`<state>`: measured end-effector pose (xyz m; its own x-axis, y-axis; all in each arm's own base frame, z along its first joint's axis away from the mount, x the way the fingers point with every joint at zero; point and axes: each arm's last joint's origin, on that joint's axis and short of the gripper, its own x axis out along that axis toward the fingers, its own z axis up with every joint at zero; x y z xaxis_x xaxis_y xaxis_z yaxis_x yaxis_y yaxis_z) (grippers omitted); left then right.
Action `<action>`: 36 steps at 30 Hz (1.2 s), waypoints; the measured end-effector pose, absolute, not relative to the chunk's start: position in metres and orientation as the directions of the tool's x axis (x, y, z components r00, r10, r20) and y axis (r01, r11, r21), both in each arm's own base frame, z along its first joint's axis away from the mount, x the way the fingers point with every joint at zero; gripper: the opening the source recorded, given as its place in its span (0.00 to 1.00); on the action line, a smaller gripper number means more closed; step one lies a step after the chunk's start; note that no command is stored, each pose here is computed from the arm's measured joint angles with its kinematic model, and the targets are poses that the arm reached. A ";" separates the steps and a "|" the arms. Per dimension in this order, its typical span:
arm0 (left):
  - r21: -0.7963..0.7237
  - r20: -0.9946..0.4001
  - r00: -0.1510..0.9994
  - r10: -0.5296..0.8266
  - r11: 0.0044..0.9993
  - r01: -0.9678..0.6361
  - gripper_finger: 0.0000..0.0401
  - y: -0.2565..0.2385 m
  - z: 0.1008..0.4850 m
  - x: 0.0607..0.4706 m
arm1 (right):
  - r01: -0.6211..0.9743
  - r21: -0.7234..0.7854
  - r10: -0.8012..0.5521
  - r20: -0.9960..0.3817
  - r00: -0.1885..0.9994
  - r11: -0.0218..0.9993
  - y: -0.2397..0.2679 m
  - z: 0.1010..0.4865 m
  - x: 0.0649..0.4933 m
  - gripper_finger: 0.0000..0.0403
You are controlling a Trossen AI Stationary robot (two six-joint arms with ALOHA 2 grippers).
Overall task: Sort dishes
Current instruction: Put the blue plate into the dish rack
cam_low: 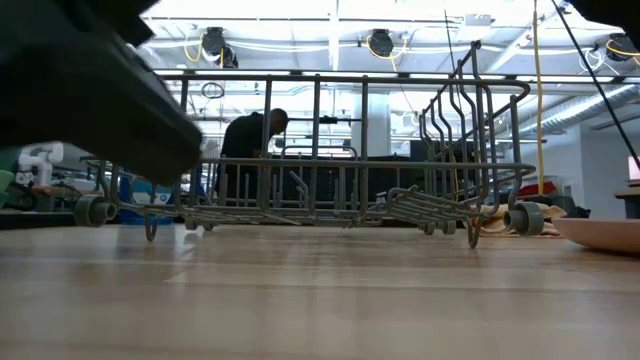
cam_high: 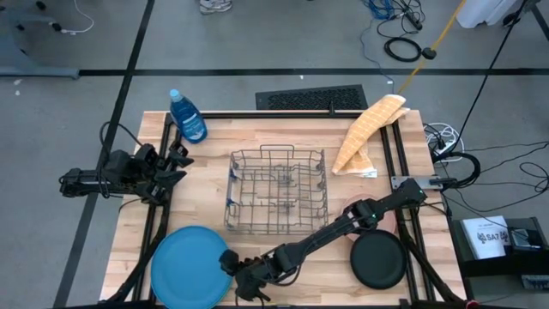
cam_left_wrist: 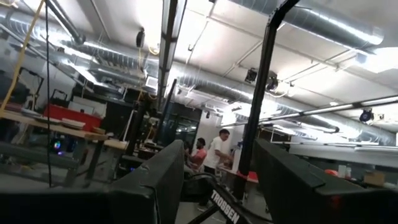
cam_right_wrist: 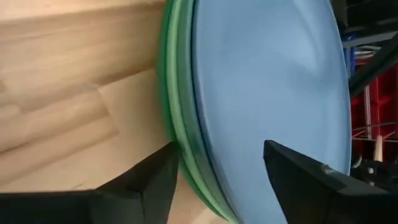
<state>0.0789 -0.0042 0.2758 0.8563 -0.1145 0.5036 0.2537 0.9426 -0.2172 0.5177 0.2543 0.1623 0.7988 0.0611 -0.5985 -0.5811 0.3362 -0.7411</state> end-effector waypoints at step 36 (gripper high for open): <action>-0.259 0.420 0.901 -0.113 0.936 0.238 0.48 -0.004 0.268 0.083 | -0.546 -0.804 -0.091 -0.578 0.811 0.235 0.276 0.178 0.497 0.02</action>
<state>0.0833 -0.0042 0.2676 0.9006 -0.1132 0.4197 0.2385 0.9359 -0.2593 0.4966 0.2757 0.1780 0.8113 -0.0911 -0.5775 -0.5460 0.2352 -0.8041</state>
